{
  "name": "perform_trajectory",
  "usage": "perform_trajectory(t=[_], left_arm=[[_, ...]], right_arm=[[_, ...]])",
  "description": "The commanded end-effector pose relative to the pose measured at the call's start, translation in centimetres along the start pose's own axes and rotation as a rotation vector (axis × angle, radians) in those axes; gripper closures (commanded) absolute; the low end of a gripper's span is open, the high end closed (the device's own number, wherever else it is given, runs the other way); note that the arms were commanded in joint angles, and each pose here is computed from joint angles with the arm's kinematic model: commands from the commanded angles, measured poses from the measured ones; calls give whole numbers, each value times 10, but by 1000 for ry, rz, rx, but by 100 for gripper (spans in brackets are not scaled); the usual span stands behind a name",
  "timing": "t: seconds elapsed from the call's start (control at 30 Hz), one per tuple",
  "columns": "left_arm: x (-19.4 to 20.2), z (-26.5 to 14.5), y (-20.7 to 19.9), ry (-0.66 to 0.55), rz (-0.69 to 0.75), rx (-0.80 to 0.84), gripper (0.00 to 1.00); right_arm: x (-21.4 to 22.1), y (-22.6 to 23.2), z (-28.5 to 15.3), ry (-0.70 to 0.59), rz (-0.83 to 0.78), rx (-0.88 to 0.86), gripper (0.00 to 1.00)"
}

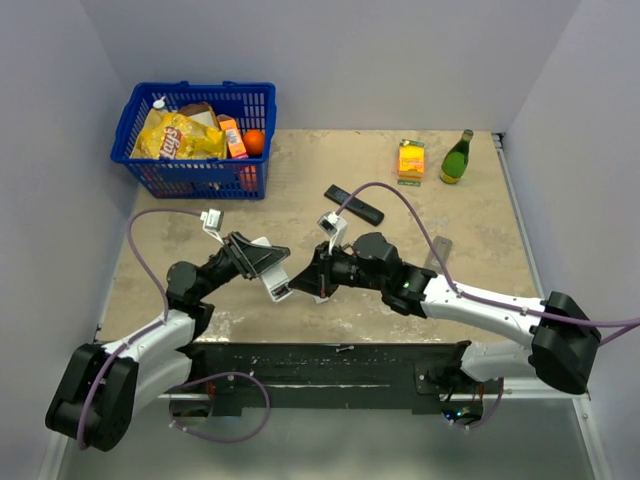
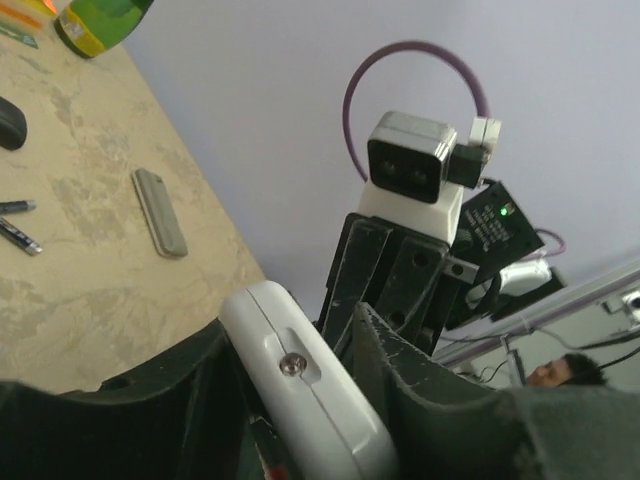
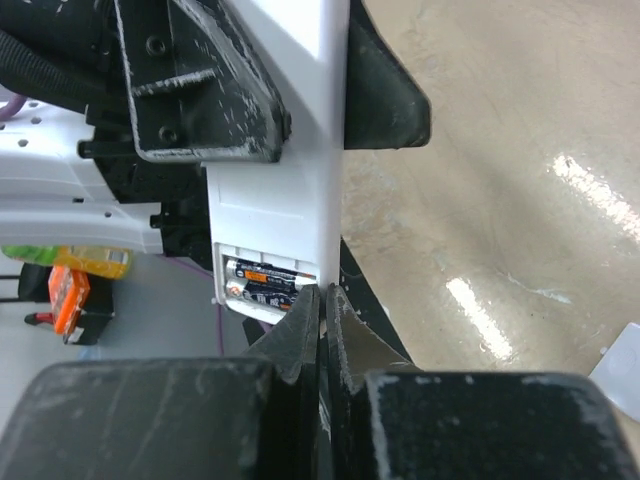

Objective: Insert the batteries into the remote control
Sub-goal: Load the battery into the remote control.

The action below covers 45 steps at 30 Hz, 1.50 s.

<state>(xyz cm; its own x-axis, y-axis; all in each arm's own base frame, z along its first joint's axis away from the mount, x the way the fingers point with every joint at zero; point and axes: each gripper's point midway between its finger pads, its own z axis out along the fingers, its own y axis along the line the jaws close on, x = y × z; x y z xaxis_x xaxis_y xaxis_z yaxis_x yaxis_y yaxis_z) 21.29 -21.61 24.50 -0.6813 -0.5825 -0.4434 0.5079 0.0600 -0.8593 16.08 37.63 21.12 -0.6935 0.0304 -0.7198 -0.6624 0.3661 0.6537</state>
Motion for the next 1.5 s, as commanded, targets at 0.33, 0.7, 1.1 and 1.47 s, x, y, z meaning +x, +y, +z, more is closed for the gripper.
perform_trajectory(t=[0.33,0.7,1.1,1.47], left_arm=[[-9,3,-5,17,182,-46,100],[-28,-1,-25,-132,139,26,100],[-31,-3,-38,-155,154,70,100],[-32,-3,-44,-166,168,90,100]], right_arm=[[-31,15,-8,-91,-58,-20,59],[-20,33,2,-180,31,-185,31],[-25,40,12,-230,117,-266,42],[-16,24,26,-211,156,-222,82]])
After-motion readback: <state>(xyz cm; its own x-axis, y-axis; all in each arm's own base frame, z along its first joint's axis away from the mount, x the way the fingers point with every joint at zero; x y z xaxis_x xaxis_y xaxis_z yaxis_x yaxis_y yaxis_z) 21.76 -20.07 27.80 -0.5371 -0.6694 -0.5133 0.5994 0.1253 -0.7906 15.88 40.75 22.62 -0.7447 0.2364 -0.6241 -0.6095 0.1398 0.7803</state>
